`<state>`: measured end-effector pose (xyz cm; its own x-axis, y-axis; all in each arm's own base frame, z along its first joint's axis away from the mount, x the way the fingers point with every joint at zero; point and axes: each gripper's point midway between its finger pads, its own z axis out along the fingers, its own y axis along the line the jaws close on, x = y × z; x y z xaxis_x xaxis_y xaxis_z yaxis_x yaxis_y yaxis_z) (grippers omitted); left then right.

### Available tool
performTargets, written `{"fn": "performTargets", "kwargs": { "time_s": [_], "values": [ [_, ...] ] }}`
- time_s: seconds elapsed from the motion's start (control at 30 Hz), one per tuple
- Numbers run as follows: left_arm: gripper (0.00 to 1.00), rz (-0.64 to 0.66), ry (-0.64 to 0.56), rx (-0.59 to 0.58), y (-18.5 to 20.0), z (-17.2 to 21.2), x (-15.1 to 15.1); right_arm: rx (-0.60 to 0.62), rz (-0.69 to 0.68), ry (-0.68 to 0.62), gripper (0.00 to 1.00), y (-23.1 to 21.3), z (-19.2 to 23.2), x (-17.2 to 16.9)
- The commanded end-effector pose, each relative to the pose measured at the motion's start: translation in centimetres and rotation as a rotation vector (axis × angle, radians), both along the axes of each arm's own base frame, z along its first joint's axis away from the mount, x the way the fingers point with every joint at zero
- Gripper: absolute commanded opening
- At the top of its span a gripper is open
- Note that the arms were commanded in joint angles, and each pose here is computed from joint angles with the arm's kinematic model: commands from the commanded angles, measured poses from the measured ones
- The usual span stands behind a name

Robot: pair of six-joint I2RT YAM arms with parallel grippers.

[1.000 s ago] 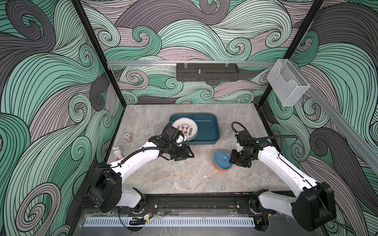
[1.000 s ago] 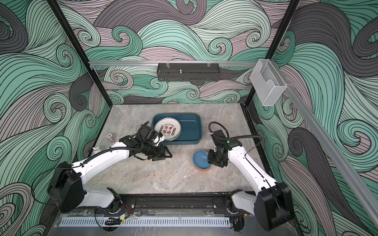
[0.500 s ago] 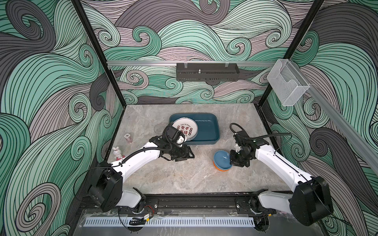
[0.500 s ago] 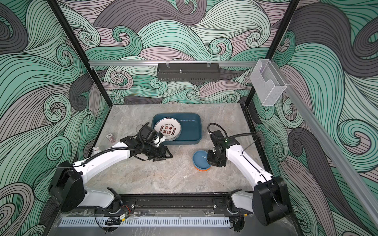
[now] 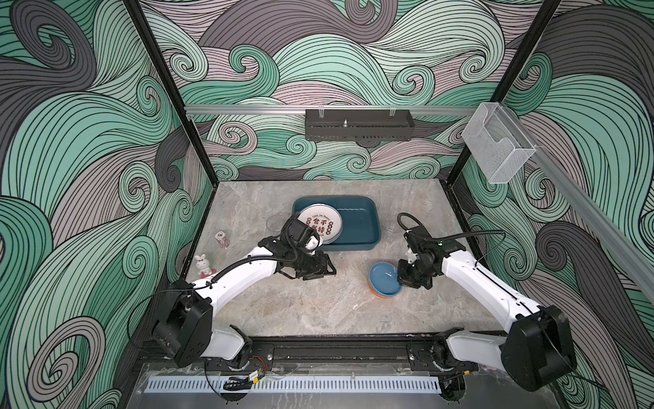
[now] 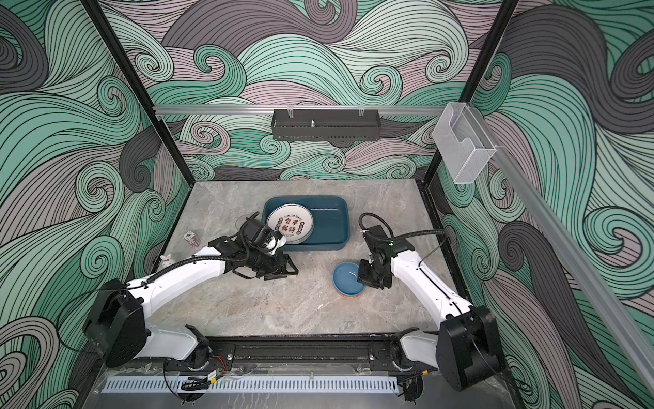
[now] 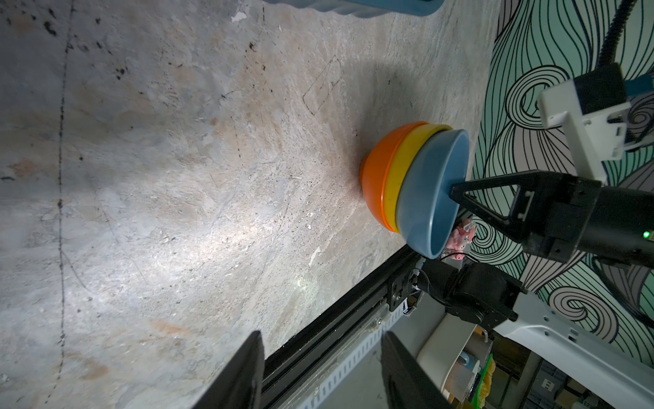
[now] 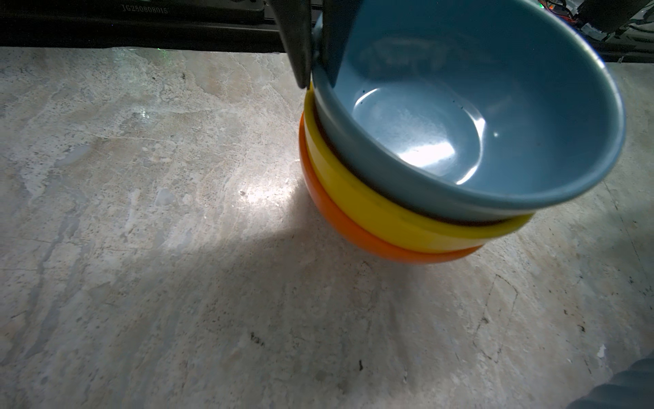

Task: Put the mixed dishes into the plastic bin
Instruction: 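Lift the blue bowl off the yellow and orange bowls with the right gripper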

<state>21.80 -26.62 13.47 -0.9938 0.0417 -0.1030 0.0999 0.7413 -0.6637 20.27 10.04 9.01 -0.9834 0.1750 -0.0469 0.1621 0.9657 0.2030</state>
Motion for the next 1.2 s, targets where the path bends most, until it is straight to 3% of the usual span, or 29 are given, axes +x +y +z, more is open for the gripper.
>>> {"fn": "performTargets", "kwargs": {
  "time_s": [0.0,0.53,0.9,1.17],
  "values": [
    [0.56,0.005,-0.004,0.009,0.0,-0.2,0.0,-0.024,0.017,-0.018,0.04,-0.5,1.1,0.1],
    [0.56,0.030,-0.050,0.021,0.7,0.8,0.4,-0.022,0.073,-0.114,0.00,-0.1,5.8,2.2],
    [0.63,0.135,-0.149,0.087,3.6,2.5,1.5,0.000,0.074,-0.213,0.00,1.9,9.1,8.3],
    [0.64,0.172,-0.165,0.097,5.1,2.8,1.5,0.016,0.047,-0.236,0.00,3.7,9.5,13.2]
  ]
}}
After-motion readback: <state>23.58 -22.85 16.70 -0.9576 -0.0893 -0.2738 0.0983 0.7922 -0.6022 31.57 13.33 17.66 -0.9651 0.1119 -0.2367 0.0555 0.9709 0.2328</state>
